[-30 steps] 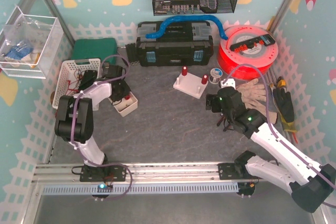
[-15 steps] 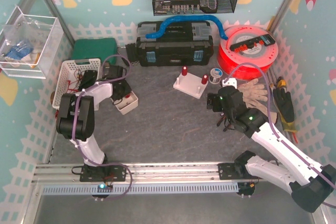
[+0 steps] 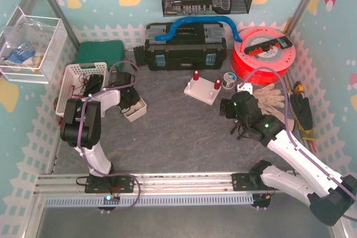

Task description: Install the large spring

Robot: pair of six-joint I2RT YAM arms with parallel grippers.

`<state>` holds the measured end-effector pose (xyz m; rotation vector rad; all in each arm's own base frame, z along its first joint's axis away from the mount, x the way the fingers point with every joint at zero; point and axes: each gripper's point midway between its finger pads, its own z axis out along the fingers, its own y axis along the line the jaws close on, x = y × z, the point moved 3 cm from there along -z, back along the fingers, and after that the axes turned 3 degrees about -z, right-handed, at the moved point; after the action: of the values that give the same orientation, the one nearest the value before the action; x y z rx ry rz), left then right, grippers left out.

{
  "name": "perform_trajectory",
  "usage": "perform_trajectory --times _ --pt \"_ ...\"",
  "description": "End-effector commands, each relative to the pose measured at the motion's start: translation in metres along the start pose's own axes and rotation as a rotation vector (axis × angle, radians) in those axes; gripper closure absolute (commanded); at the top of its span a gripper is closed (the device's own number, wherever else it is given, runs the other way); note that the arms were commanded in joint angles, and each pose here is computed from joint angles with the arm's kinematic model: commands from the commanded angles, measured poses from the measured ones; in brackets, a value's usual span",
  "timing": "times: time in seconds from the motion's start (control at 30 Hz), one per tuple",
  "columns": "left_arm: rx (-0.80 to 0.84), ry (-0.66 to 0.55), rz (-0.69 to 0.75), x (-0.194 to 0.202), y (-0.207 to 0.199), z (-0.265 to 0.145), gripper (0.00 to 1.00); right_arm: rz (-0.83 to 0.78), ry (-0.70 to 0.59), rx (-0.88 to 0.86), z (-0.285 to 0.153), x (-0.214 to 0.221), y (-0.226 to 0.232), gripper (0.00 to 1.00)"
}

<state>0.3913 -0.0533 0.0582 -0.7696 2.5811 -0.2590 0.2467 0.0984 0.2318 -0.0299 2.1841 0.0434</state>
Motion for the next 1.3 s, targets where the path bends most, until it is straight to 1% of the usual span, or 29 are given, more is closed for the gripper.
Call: perform_trajectory --times 0.0,0.13,0.3,0.43,0.5,0.7,0.87,0.97,1.1,1.2,1.27 --pt "-0.053 0.074 0.014 0.021 0.018 0.012 0.6 0.049 -0.01 0.003 -0.006 -0.001 -0.005 0.03" --pt "-0.057 0.077 0.011 0.023 0.02 0.014 0.6 0.053 -0.016 0.001 -0.008 0.0 -0.006 0.03" --pt "-0.037 0.047 0.021 0.015 0.014 0.005 0.68 0.057 -0.02 -0.004 -0.01 -0.002 -0.006 0.03" --pt "-0.011 -0.014 0.037 -0.001 0.005 -0.019 0.78 0.083 0.006 -0.032 -0.011 -0.001 -0.001 0.04" --pt "-0.006 -0.041 0.039 -0.009 0.002 -0.032 0.81 0.084 0.013 -0.045 -0.011 0.0 0.001 0.04" --pt "0.06 -0.101 0.025 -0.023 -0.012 -0.07 0.84 0.071 0.004 -0.075 -0.013 -0.014 0.009 0.04" --pt "0.144 -0.155 0.036 -0.032 -0.026 -0.102 0.86 0.02 0.04 -0.12 -0.003 -0.031 0.028 0.04" --pt "0.198 -0.21 0.093 -0.037 -0.038 -0.119 0.88 -0.009 0.06 -0.152 0.007 -0.05 0.04 0.04" --pt "0.303 -0.298 0.241 -0.038 -0.061 -0.134 0.89 0.018 0.09 -0.226 0.027 -0.081 0.051 0.04" --pt "0.468 -0.348 0.363 -0.03 -0.09 -0.145 0.9 0.059 0.108 -0.303 0.038 -0.101 0.054 0.07" --pt "0.568 -0.377 0.445 -0.02 -0.11 -0.154 0.93 0.058 0.12 -0.352 0.045 -0.11 0.059 0.09"
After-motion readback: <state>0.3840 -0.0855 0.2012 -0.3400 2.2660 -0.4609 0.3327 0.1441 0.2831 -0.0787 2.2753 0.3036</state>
